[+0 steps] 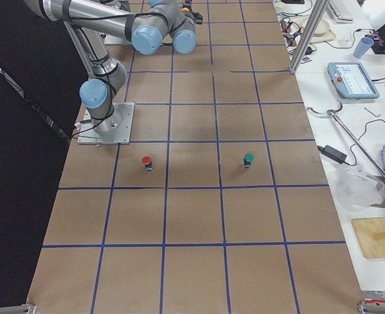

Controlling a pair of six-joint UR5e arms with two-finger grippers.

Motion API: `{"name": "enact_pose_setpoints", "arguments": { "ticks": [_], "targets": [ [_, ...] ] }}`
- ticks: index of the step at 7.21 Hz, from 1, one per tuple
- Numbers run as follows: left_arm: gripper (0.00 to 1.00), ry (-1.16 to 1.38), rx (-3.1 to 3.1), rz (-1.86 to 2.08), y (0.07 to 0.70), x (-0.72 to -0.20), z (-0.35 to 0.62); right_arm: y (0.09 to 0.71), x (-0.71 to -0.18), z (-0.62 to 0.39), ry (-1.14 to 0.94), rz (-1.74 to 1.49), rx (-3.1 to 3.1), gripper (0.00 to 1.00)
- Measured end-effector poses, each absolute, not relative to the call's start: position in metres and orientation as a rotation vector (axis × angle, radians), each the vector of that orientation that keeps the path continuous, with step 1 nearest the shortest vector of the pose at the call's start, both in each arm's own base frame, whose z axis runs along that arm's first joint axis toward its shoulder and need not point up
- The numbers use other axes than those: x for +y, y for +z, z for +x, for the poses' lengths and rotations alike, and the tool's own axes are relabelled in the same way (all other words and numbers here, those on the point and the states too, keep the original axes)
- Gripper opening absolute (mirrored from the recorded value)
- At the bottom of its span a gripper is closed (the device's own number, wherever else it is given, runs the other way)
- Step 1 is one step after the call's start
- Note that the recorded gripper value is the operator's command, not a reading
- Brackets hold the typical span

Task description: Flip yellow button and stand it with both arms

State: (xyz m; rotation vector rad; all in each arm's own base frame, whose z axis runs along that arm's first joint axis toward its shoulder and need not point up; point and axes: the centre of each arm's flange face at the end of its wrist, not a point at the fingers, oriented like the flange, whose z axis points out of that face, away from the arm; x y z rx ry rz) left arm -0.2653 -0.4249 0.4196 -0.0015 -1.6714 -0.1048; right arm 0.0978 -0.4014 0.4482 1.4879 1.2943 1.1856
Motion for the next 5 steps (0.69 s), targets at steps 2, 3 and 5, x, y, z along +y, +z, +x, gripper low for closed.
{"name": "enact_pose_setpoints", "arguments": {
  "ticks": [2,3,5],
  "targets": [
    [0.99,-0.099,-1.677,-0.001,0.4215,-0.4264,-0.2653,0.4494,-0.4018,0.0972,1.183,1.489,1.294,0.05],
    [0.99,-0.101,-1.678,0.006,0.4232,-0.4271,-0.2654,0.4502,-0.4022,0.0969,1.182,1.489,1.295,0.05],
    [0.99,-0.099,-1.693,0.044,0.4263,-0.4339,-0.2569,0.4498,-0.4048,0.0928,1.160,1.484,1.347,0.05]
  ]
}}
